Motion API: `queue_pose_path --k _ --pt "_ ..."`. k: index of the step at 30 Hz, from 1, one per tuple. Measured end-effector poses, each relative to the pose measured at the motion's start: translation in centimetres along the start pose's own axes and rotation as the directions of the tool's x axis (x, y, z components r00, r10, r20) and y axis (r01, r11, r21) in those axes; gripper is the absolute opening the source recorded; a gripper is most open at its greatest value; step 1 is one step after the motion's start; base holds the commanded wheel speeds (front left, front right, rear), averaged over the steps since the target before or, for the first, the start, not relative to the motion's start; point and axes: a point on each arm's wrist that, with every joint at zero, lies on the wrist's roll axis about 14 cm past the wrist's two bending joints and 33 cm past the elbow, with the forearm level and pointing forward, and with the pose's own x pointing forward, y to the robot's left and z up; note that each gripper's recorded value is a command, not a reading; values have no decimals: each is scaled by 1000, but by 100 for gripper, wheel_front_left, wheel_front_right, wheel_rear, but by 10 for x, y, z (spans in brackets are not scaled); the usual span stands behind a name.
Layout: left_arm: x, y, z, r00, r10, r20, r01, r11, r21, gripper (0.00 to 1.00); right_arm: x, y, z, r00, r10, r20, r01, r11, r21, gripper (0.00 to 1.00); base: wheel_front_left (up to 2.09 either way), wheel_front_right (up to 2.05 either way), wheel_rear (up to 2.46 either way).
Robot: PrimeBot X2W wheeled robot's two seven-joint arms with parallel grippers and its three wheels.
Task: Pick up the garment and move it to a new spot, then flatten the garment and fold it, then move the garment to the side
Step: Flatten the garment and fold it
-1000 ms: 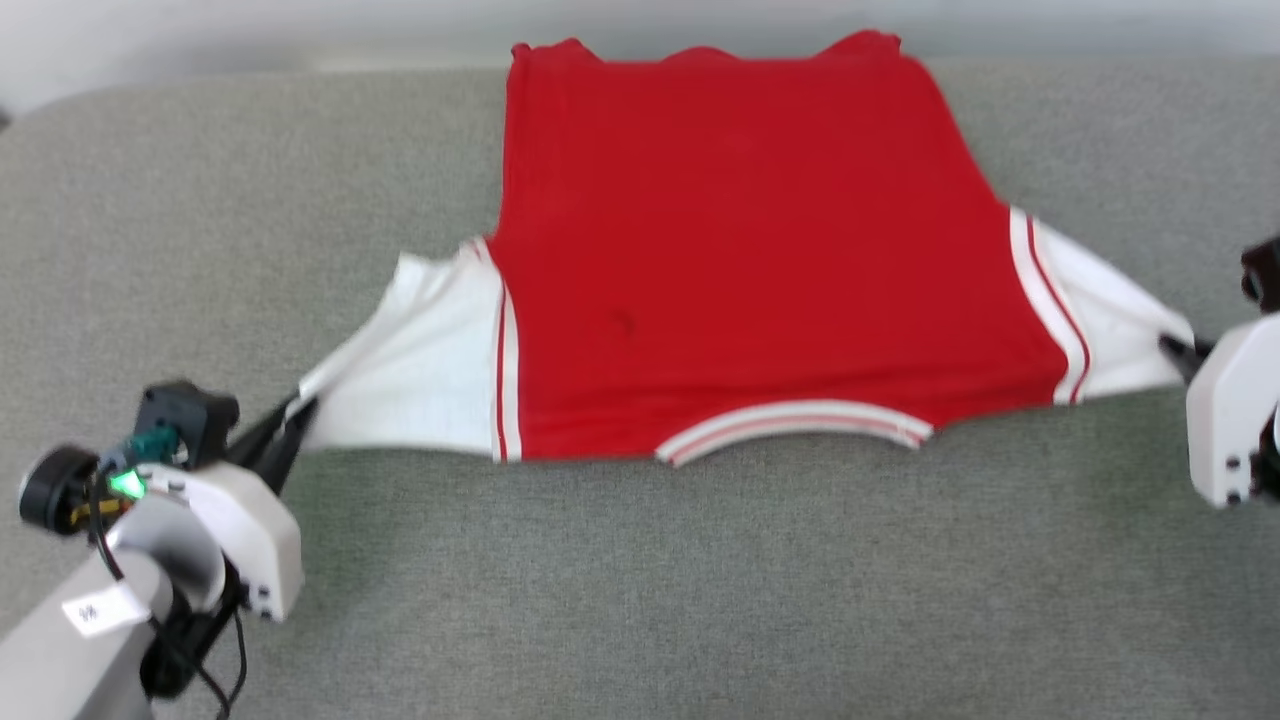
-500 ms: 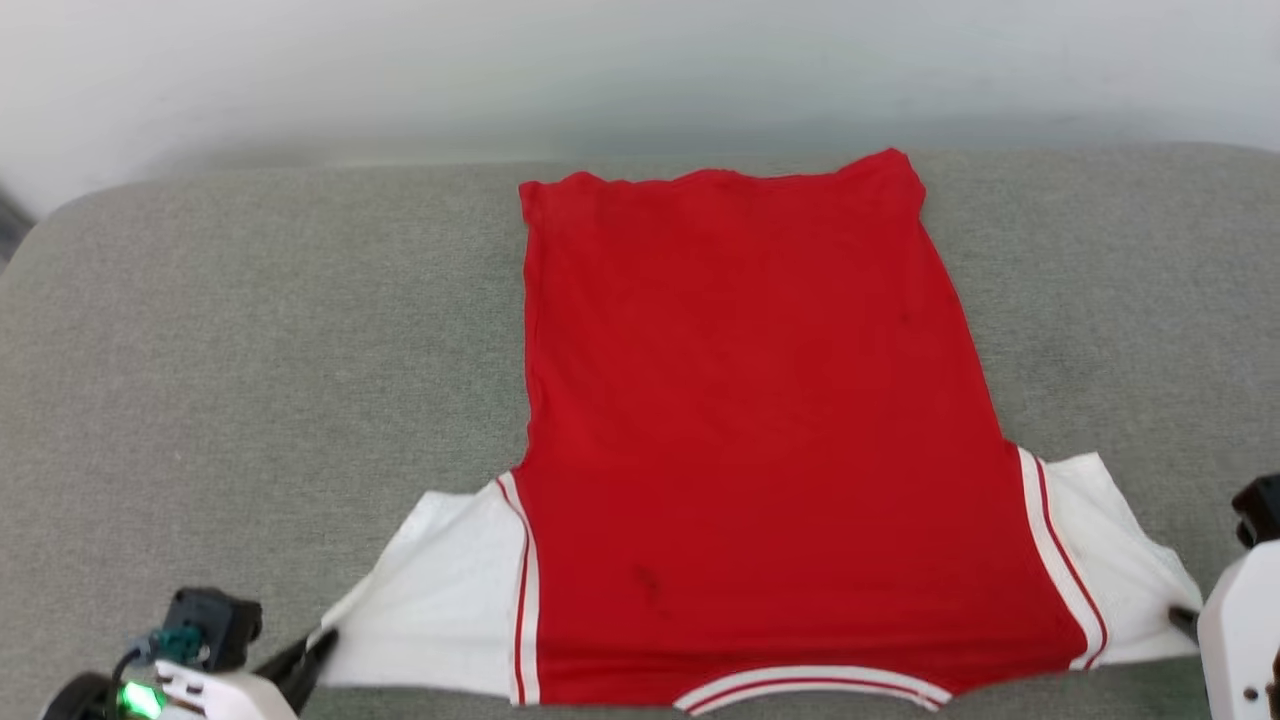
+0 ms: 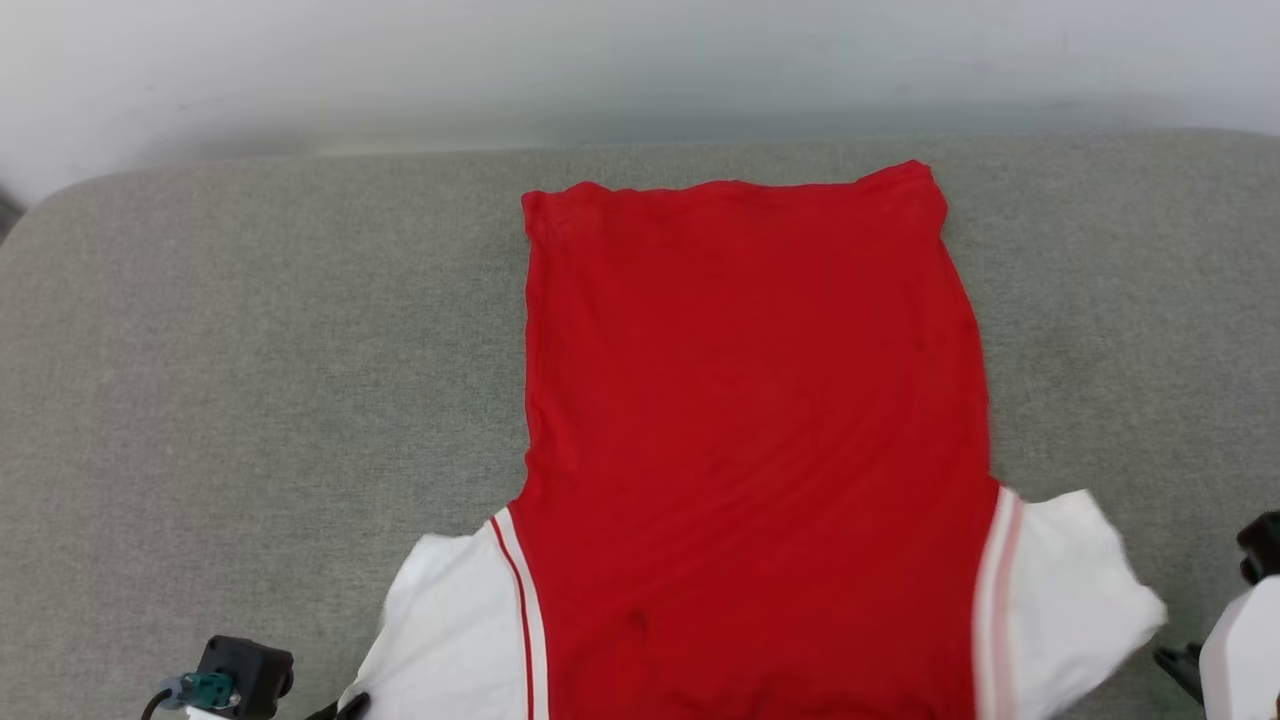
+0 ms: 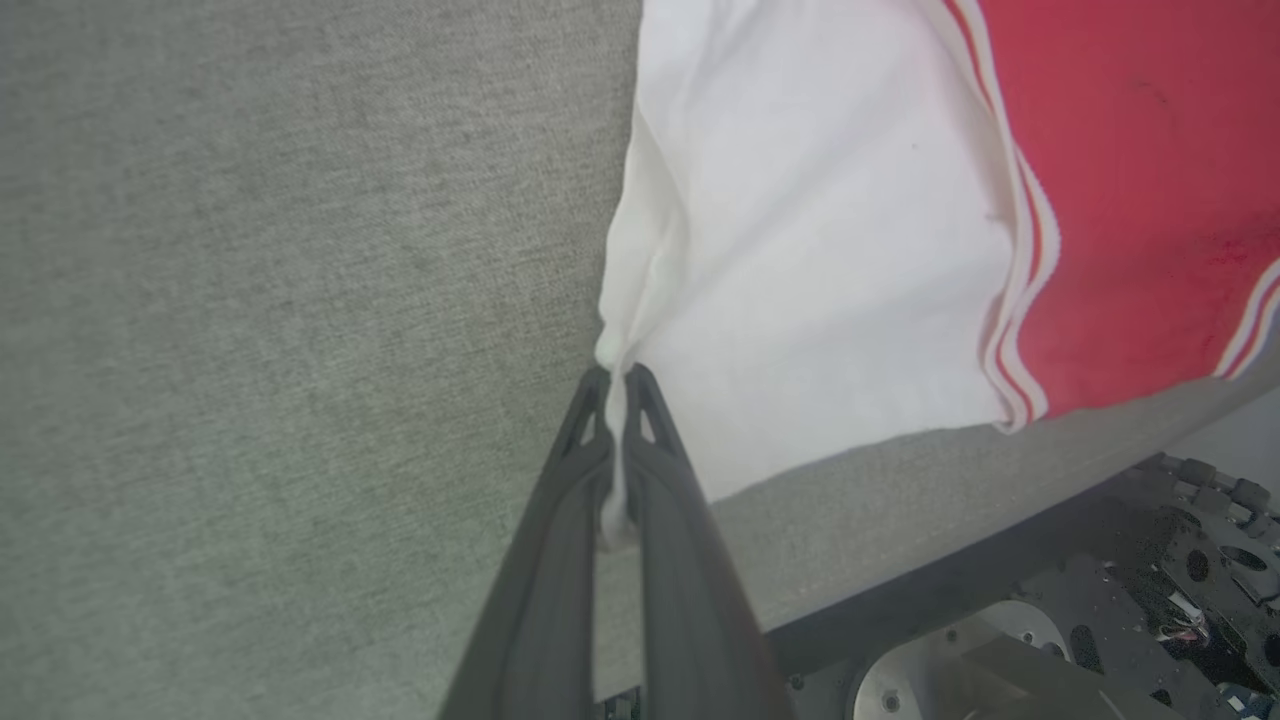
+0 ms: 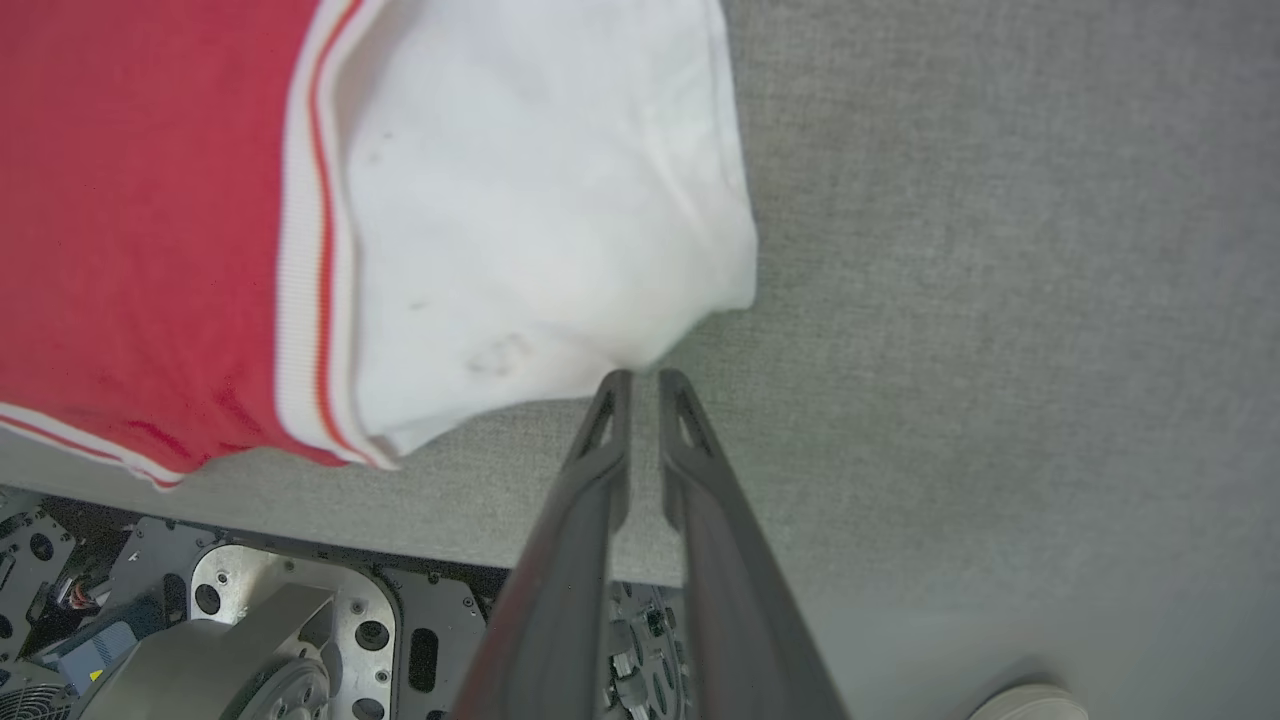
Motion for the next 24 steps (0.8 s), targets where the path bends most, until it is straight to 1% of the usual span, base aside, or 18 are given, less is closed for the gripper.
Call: queue_pose_path --k 3,5,8,13,15,18,24 --pt "0 -6 0 1000 -23 -11 23 1000 -3 0 -2 4 17 1000 21 22 -21 1000 -5 100 0 0 0" --pt "0 -15 1 998 -52 -18 52 999 -9 0 -4 8 35 997 44 56 -43 999 -6 100 0 0 0" --pt "0 -26 3 996 -88 -23 87 996 -38 0 -8 16 68 991 72 114 -70 997 -26 100 0 0 0" --pt "1 -32 5 993 -113 -42 111 993 -30 0 -5 23 133 978 81 193 -64 994 -91 100 0 0 0" --pt "3 -35 9 992 -123 -38 122 992 -34 0 1 27 159 974 90 208 -70 992 -102 100 0 0 0" --pt "6 -37 16 991 -132 -33 131 991 -28 0 19 34 188 978 97 185 -75 990 -121 100 0 0 0" --pt "10 -42 17 989 -139 -47 137 990 -39 0 61 38 246 987 70 147 -54 993 -109 100 0 0 0"
